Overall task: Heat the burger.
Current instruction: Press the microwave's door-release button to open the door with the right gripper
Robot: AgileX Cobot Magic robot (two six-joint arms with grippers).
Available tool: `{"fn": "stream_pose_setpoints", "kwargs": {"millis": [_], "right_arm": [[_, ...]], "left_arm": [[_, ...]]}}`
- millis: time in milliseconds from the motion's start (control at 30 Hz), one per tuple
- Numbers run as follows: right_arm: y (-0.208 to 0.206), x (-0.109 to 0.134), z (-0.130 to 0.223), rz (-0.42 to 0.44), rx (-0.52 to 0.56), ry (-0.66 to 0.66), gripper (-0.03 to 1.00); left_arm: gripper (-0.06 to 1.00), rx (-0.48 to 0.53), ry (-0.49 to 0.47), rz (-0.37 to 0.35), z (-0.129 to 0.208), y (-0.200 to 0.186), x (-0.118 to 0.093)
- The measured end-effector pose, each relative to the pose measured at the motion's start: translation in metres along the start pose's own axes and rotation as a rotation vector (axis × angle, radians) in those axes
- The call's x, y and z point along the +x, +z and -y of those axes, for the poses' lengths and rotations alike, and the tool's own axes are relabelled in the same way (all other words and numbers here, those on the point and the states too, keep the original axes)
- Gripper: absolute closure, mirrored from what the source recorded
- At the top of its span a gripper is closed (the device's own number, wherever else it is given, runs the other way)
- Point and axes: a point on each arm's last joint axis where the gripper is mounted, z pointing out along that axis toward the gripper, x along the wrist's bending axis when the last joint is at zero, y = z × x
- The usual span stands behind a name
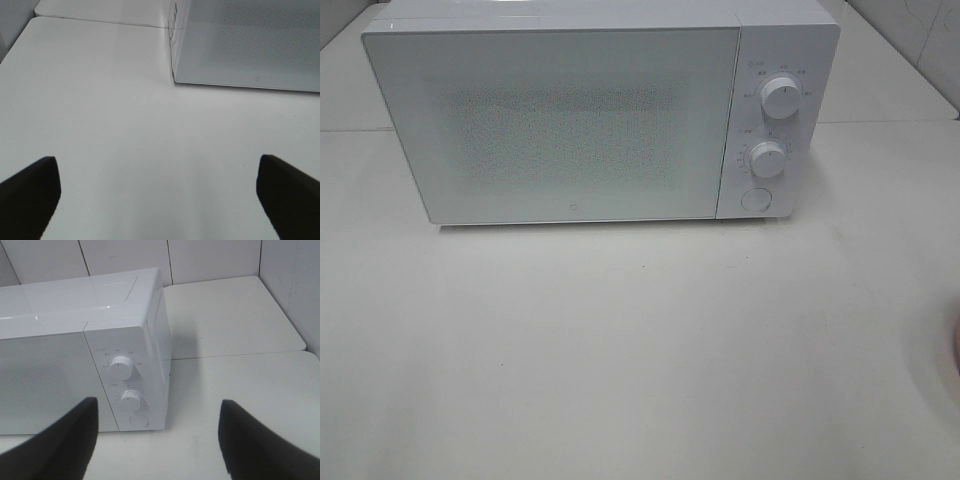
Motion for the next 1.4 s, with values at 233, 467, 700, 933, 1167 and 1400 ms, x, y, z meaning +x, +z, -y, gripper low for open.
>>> {"fn": "stream_pose_setpoints", "kwargs": {"millis": [233, 467, 700, 933, 1167, 1400], "right_arm": [[0.022, -0.001, -0.002, 0.006, -0.004, 0.002, 0.3], [0.043, -0.002, 0.0, 0.014, 0.019, 0.0, 0.3], [0.06, -0.003, 0.004, 0.022, 0.05, -0.011, 0.3], [0.081, -0.005, 0.009, 0.029, 0.073, -0.01, 0.3], [0.114, -0.008, 0.024, 0.036, 0.114, -0.047, 0.3], [0.141, -0.011, 0.041, 0.029, 0.109, -0.078, 0.3]], "left_arm": [[-0.05, 0.0, 0.0, 0.0, 0.0, 0.0, 0.0], [-0.05, 0.0, 0.0, 0.0, 0.0, 0.0, 0.0], [-0.05, 0.0, 0.0, 0.0, 0.0, 0.0, 0.0], [-0.05, 0.0, 0.0, 0.0, 0.0, 0.0, 0.0], [-0.05, 0.0, 0.0, 0.0, 0.0, 0.0, 0.0], [-0.05, 0.0, 0.0, 0.0, 0.0, 0.0, 0.0]]}}
